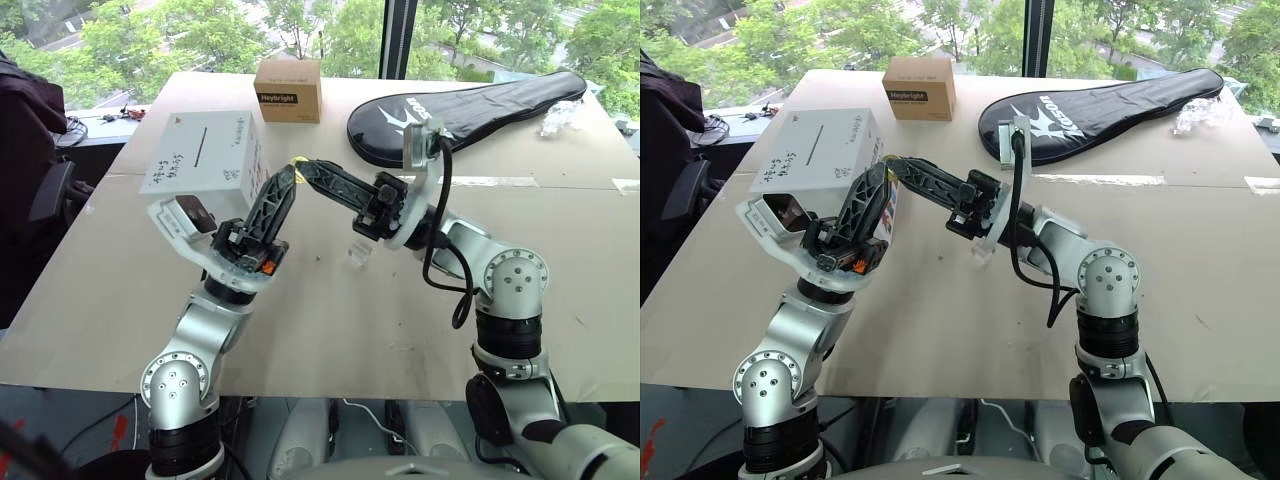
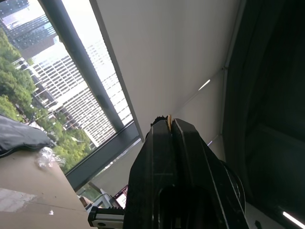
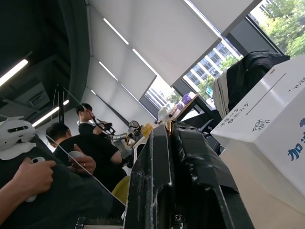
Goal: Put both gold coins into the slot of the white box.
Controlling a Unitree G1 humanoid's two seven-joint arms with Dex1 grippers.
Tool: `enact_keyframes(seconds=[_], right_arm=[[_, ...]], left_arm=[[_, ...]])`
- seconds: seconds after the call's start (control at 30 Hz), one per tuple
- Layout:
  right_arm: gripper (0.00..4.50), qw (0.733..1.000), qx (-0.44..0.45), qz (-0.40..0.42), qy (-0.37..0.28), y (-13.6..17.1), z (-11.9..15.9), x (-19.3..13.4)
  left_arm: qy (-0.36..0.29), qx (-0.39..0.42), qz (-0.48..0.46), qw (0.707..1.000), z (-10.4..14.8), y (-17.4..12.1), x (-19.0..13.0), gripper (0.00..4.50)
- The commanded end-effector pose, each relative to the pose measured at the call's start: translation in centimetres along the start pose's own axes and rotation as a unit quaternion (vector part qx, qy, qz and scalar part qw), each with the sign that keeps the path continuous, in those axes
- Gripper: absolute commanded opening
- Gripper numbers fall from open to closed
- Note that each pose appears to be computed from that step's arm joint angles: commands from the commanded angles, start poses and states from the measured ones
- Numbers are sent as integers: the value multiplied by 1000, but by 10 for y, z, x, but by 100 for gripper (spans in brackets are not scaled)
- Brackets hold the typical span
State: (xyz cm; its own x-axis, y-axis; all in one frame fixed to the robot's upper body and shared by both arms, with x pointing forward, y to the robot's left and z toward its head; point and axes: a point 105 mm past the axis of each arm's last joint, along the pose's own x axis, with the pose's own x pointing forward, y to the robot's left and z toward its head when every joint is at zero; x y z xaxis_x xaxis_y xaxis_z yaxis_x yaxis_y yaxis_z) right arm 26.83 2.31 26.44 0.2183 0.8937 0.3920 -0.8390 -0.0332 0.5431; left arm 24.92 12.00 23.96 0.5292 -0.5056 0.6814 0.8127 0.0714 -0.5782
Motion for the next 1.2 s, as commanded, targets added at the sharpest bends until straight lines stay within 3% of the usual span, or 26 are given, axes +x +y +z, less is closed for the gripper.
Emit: enact_keyframes(seconds=[0.03,0.73,0.83,0.9,1.13,1.2], right_arm=[[0,997,0,61,51,25,-16,12],[0,996,-1,65,57,26,-18,12],[0,996,-2,64,56,26,-18,12],[0,996,-3,64,56,26,-17,11],[0,996,-4,63,55,25,-16,11],[0,996,-4,62,56,25,-16,11]], left_arm=[[36,-7,-35,999,-15,-15,9,9],[48,-17,-36,998,-19,-12,9,9],[40,-14,-31,999,-16,-10,9,86],[29,-4,-12,1000,-13,-4,10,176],[30,-10,-26,999,-14,-8,10,176],[31,-10,-31,999,-14,-10,9,128]])
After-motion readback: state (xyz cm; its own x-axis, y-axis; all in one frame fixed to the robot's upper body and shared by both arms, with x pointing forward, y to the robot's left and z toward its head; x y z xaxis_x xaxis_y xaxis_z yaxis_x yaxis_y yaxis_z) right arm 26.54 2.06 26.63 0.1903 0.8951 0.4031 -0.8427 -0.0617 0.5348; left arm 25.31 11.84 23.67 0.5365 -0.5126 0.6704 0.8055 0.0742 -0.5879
